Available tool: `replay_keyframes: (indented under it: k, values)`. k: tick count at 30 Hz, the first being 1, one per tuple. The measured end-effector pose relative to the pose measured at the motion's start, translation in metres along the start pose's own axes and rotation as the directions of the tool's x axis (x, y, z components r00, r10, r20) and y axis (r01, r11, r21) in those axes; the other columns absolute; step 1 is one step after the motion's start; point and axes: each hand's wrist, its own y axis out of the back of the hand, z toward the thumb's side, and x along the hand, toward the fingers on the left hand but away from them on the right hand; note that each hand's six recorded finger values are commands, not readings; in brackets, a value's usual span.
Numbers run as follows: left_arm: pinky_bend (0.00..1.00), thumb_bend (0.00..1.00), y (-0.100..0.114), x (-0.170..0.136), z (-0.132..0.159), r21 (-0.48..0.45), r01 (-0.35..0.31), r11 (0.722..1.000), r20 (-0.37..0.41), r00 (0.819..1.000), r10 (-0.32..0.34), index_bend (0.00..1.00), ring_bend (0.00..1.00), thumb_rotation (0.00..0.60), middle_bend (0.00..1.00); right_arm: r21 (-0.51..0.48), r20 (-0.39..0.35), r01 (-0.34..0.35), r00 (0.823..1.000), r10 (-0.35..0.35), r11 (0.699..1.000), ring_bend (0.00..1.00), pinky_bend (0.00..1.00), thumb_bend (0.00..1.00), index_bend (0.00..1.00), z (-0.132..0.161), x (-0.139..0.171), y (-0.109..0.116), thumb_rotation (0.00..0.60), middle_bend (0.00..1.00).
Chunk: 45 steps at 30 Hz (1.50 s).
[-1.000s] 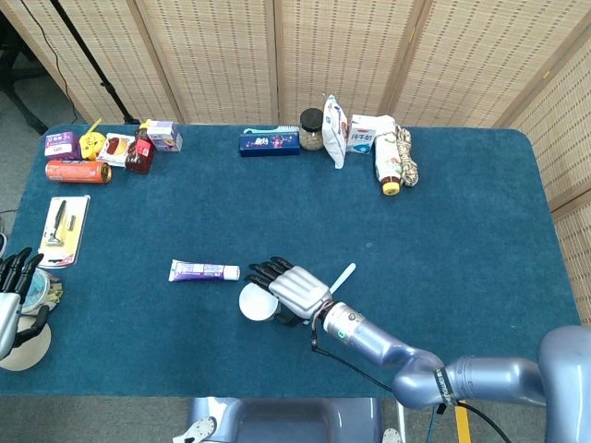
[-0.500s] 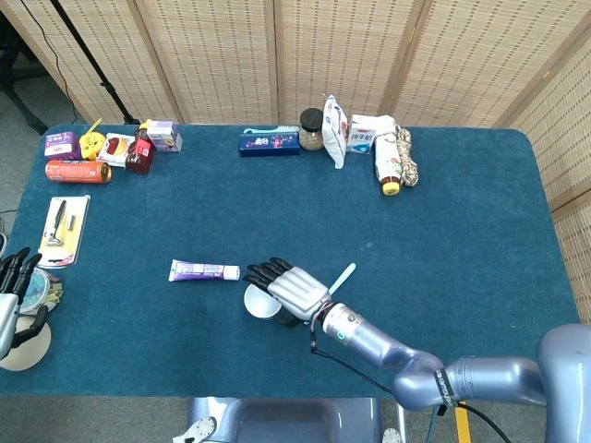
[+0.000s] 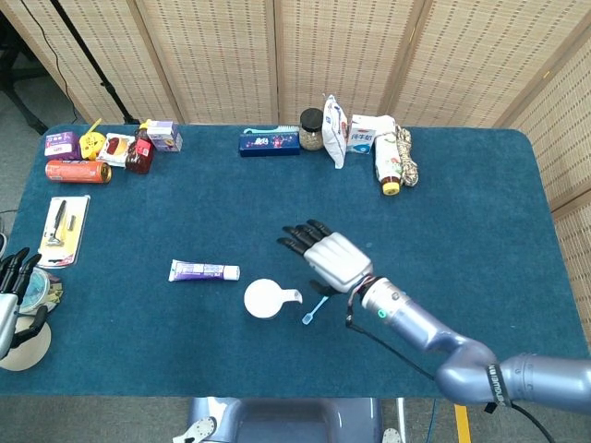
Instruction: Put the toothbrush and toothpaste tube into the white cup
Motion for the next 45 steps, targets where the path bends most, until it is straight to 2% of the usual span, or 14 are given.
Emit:
replay_keyframes:
  k: [4, 7, 11, 13, 18, 23, 31, 45]
  values:
    - [0.0, 0.41, -0.001, 0.0, 0.002, 0.006, 0.003, 1.0, 0.003, 1.0, -0.003, 0.0, 0.0, 0.6, 0.0, 0.028, 0.078, -0.024, 0.997, 0.022, 0.999, 0.0, 0.0, 0.42, 0.08, -0.038, 0.004, -0.001, 0.6, 0.0]
    - [0.0, 0.41, -0.002, 0.0, 0.002, 0.01, 0.003, 1.0, 0.001, 1.0, -0.003, 0.0, 0.0, 0.6, 0.0, 0.04, 0.13, -0.066, 0.99, 0.06, 0.997, 0.0, 0.0, 0.42, 0.09, -0.068, 0.007, -0.009, 0.6, 0.0]
    - [0.0, 0.41, -0.004, 0.001, 0.004, 0.018, 0.007, 1.0, -0.001, 1.0, -0.007, 0.0, 0.0, 0.6, 0.0, 0.048, 0.17, -0.151, 0.975, 0.141, 0.987, 0.0, 0.0, 0.42, 0.13, -0.099, 0.011, -0.03, 0.6, 0.0]
    - [0.0, 0.41, -0.005, 0.002, 0.005, 0.024, 0.012, 1.0, -0.002, 1.0, -0.012, 0.0, 0.0, 0.6, 0.0, 0.057, 0.17, -0.187, 0.97, 0.175, 0.981, 0.0, 0.0, 0.42, 0.16, -0.104, 0.011, -0.041, 0.6, 0.0]
    - [0.0, 0.41, -0.008, 0.004, 0.006, 0.029, 0.017, 0.999, -0.008, 1.0, -0.017, 0.0, 0.0, 0.6, 0.0, 0.064, 0.143, -0.27, 0.955, 0.259, 0.961, 0.0, 0.0, 0.42, 0.23, -0.104, 0.003, -0.075, 0.6, 0.0]
    - [0.0, 0.41, -0.009, 0.006, 0.005, 0.031, 0.023, 0.999, -0.014, 1.0, -0.023, 0.0, 0.0, 0.6, 0.0, 0.078, 0.108, -0.295, 0.952, 0.287, 0.952, 0.0, 0.0, 0.42, 0.3, -0.095, -0.007, -0.089, 0.6, 0.0]
    - [0.0, 0.41, -0.008, 0.006, 0.004, 0.03, 0.022, 0.999, -0.016, 1.0, -0.022, 0.0, 0.0, 0.6, 0.0, 0.109, 0.083, -0.297, 0.954, 0.289, 0.949, 0.0, 0.0, 0.42, 0.35, -0.087, -0.022, -0.099, 0.6, 0.0]
    - [0.0, 0.41, -0.008, 0.007, 0.003, 0.03, 0.025, 0.999, -0.02, 1.0, -0.024, 0.0, 0.0, 0.6, 0.0, 0.125, 0.063, -0.243, 0.97, 0.237, 0.962, 0.0, 0.0, 0.42, 0.41, -0.083, -0.033, -0.107, 0.6, 0.0]
